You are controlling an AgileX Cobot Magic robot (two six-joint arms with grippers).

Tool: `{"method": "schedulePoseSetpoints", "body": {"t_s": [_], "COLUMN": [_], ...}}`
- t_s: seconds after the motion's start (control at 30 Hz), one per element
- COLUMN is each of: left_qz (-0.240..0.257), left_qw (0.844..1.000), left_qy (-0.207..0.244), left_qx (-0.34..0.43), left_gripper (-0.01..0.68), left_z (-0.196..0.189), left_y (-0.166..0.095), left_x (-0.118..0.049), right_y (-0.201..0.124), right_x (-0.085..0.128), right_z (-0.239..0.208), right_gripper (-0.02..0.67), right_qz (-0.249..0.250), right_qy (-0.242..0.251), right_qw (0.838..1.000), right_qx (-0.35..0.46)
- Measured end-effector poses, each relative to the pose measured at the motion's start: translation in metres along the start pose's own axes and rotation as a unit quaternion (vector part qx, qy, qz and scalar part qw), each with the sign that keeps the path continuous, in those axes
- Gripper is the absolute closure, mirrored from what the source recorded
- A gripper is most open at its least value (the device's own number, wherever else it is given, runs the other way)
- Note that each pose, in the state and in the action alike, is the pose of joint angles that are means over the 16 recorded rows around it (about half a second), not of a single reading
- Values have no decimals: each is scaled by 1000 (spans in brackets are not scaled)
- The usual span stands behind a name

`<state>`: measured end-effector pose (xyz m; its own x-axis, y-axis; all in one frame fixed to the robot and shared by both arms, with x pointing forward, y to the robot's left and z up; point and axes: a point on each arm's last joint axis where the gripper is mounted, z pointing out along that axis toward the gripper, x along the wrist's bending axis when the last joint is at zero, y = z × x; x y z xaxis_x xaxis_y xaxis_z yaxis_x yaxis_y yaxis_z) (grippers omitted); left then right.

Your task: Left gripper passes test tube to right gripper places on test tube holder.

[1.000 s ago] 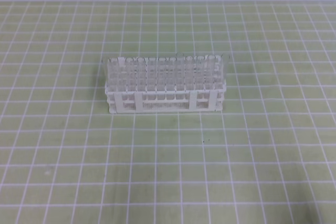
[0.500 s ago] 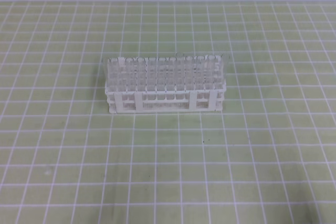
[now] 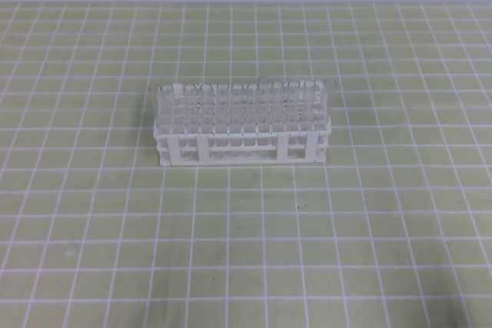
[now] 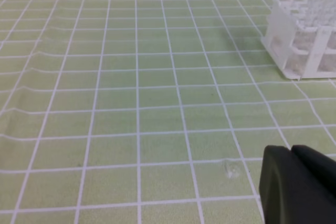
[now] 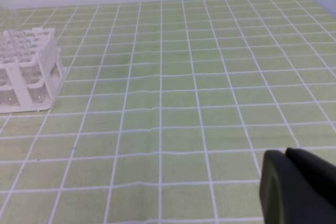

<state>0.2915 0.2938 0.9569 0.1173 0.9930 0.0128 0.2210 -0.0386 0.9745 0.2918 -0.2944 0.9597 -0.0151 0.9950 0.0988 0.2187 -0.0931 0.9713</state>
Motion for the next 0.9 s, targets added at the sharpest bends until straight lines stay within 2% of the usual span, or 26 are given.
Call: {"method": "schedulePoseSetpoints", "body": {"t_s": [0.9], "left_qz": [-1], "left_qw": [1000], "left_qy": [-1], "left_qx": [0], "left_gripper": [675], "left_z": [0], "left_y": [-1], "left_x": [0], "right_y": [0], "right_x": [0], "right_z": [0], "right_gripper": [665], "right_qz": [0], "right_qy": [0], "right_qw": [1000], "right_qx": [0]}}
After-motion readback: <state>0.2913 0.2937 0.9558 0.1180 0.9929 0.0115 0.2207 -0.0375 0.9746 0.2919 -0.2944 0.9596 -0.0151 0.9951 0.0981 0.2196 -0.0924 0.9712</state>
